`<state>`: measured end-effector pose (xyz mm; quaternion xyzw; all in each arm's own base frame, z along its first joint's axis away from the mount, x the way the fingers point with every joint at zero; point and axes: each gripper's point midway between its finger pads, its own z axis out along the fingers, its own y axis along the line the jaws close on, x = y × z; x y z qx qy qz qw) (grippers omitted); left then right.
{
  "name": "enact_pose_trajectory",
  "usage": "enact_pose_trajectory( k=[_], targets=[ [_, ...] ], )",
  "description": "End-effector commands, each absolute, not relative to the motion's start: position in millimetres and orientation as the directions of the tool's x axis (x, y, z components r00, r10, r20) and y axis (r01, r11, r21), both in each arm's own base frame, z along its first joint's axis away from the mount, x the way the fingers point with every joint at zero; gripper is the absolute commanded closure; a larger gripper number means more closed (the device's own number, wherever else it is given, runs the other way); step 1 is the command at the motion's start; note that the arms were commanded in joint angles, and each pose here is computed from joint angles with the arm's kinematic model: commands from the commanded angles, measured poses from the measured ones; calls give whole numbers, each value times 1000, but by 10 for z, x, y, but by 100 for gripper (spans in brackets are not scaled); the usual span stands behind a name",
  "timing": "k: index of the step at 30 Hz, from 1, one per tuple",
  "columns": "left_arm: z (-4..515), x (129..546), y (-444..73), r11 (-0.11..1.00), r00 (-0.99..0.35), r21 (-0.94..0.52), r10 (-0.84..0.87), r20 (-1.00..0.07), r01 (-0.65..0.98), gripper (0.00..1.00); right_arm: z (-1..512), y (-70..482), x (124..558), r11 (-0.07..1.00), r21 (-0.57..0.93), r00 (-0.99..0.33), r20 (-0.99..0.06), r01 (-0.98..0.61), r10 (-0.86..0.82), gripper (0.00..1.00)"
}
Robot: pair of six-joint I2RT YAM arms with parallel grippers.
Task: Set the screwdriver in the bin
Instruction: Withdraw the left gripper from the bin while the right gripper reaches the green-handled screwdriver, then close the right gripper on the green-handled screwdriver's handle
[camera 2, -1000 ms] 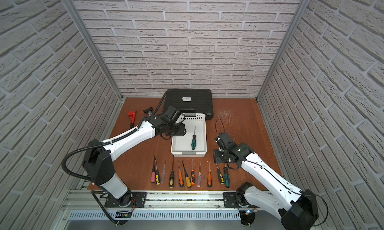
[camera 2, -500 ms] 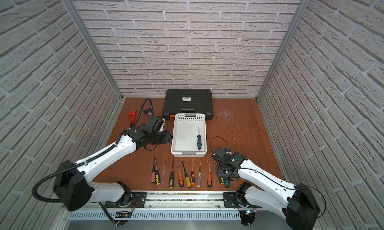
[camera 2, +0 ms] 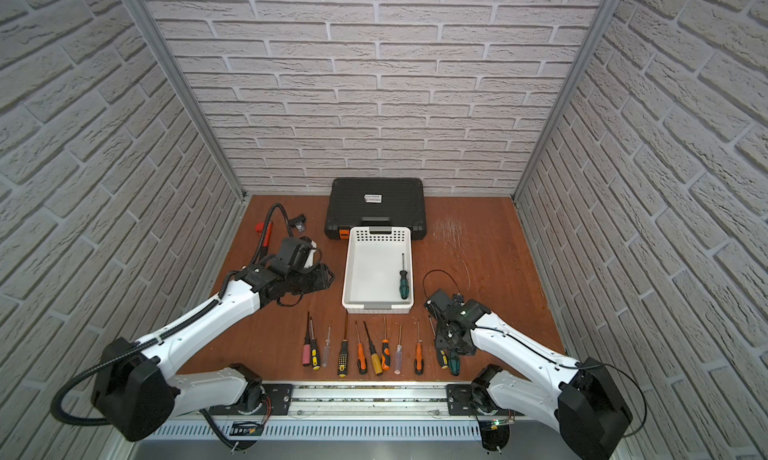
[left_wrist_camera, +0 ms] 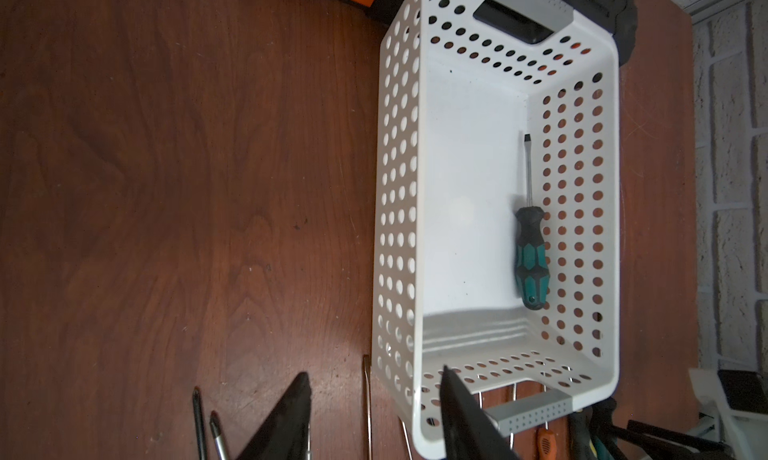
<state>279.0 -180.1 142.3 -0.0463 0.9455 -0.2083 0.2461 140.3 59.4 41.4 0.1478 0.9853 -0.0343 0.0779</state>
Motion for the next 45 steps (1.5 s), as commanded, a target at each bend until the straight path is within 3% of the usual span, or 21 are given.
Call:
enact_pose_trajectory(
  k=[1,5,19,25,34,37,43,45],
  targets=[
    [1468,2828,-1815,891,-859,-454,-222,-462,14,49,424,588,1440,950,6,-937,-162,313,310,41],
    [1463,2824,-1819,886,-861,-463,-231,-452,6,49,359,536,1448,941,3,-934,-123,338,335,46],
    [1512,2754,-1640,889,-845,-457,-265,-464,-28,49,238,655,1556,943,12,-943,-12,331,332,51],
    [1511,2745,-1531,887,-838,-458,-292,-461,-57,49,141,723,1608,946,24,-946,33,323,322,62],
    [1586,2798,-1385,888,-822,-453,-313,-476,-76,49,151,703,1600,950,10,-949,48,313,312,67],
    [1582,2799,-1382,887,-821,-456,-317,-475,-78,49,199,675,1568,951,0,-950,47,308,308,64],
    [1531,2815,-1402,882,-826,-464,-321,-464,-82,49,275,613,1473,949,-11,-949,38,314,314,46],
    [1521,2820,-1409,882,-828,-464,-319,-462,-81,49,280,620,1456,949,-3,-949,37,314,314,47]
  ],
)
